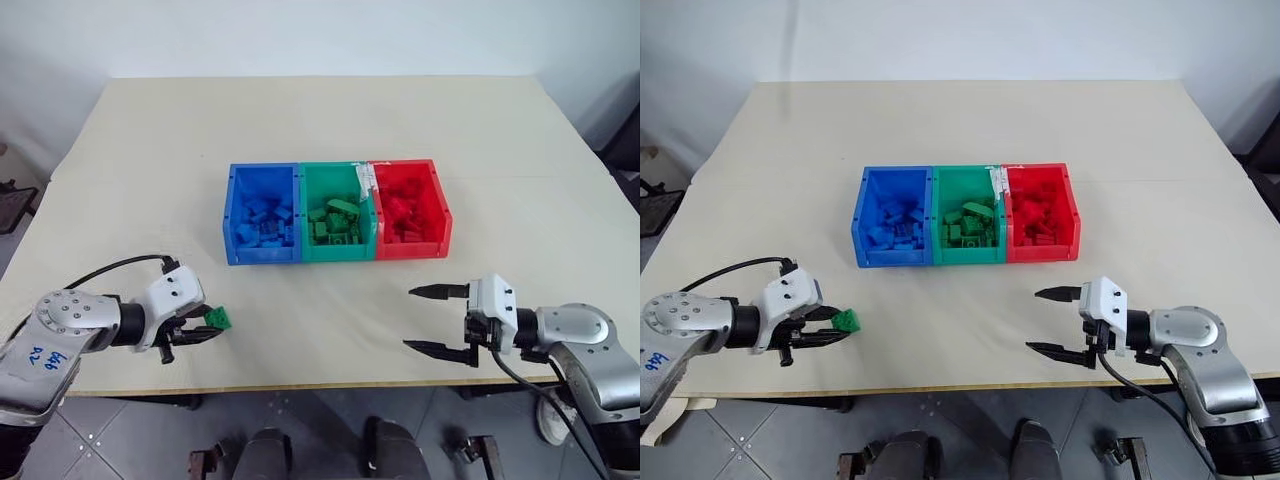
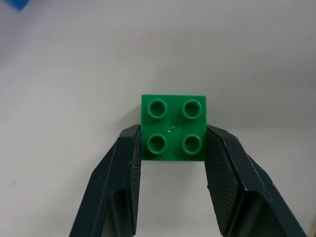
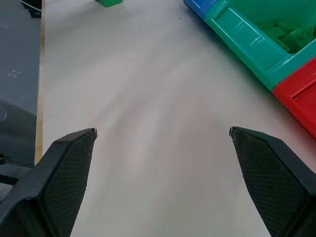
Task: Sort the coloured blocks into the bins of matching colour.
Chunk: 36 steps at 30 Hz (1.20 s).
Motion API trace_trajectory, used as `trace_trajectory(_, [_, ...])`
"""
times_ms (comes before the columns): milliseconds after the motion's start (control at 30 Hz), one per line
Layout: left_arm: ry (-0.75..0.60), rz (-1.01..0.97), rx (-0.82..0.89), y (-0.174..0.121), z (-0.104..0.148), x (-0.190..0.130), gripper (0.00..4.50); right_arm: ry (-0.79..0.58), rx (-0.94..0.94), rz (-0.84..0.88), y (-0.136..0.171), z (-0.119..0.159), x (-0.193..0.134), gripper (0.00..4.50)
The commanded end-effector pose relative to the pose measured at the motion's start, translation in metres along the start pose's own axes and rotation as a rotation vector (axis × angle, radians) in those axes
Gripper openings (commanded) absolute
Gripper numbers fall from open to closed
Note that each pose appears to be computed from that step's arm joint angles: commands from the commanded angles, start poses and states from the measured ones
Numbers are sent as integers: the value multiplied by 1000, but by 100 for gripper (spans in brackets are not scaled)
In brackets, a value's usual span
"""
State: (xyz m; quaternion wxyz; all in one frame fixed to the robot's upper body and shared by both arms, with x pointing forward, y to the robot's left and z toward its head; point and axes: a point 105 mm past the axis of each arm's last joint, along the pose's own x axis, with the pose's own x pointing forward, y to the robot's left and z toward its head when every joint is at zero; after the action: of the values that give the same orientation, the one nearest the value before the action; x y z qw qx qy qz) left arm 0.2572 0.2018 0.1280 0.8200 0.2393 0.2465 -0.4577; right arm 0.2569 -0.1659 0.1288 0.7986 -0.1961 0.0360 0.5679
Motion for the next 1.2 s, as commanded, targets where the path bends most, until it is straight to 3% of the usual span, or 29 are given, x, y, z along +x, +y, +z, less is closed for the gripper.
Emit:
trace_trajectory(33, [-204,-24,94,2,44,-7,146,-9,-29,-69,-2,9,-11,450])
trace_trajectory(167, [-425,45,160,25,105,6,146,-65,30,-281,-9,14,-30,450])
trace_trajectory(267, [-497,74,176,39,134,22,146,-135,73,-433,-14,18,-38,450])
trace_trajectory(400, [-564,61,222,50,183,68,146,-136,62,-637,-11,16,-57,450])
trace_trajectory(567, [-537,48,265,57,197,97,146,-152,38,-729,-7,25,-62,450])
trace_trajectory(667, [-569,34,272,59,204,101,243,-160,32,-728,-4,30,-59,450])
trace_trajectory(867, [-615,14,317,59,199,89,436,-159,24,-657,-1,35,-50,450])
trace_trajectory(967, [-649,23,329,66,181,63,446,-144,24,-558,1,36,-43,450])
trace_trajectory(1033, [-611,-6,370,66,144,37,446,-122,22,-443,5,36,-35,450])
trace_trajectory(1100, [-589,11,340,69,117,14,446,-104,17,-376,5,36,-32,450])
trace_trajectory(1200, [-636,99,242,76,98,-28,446,-86,5,-322,-4,33,-31,450])
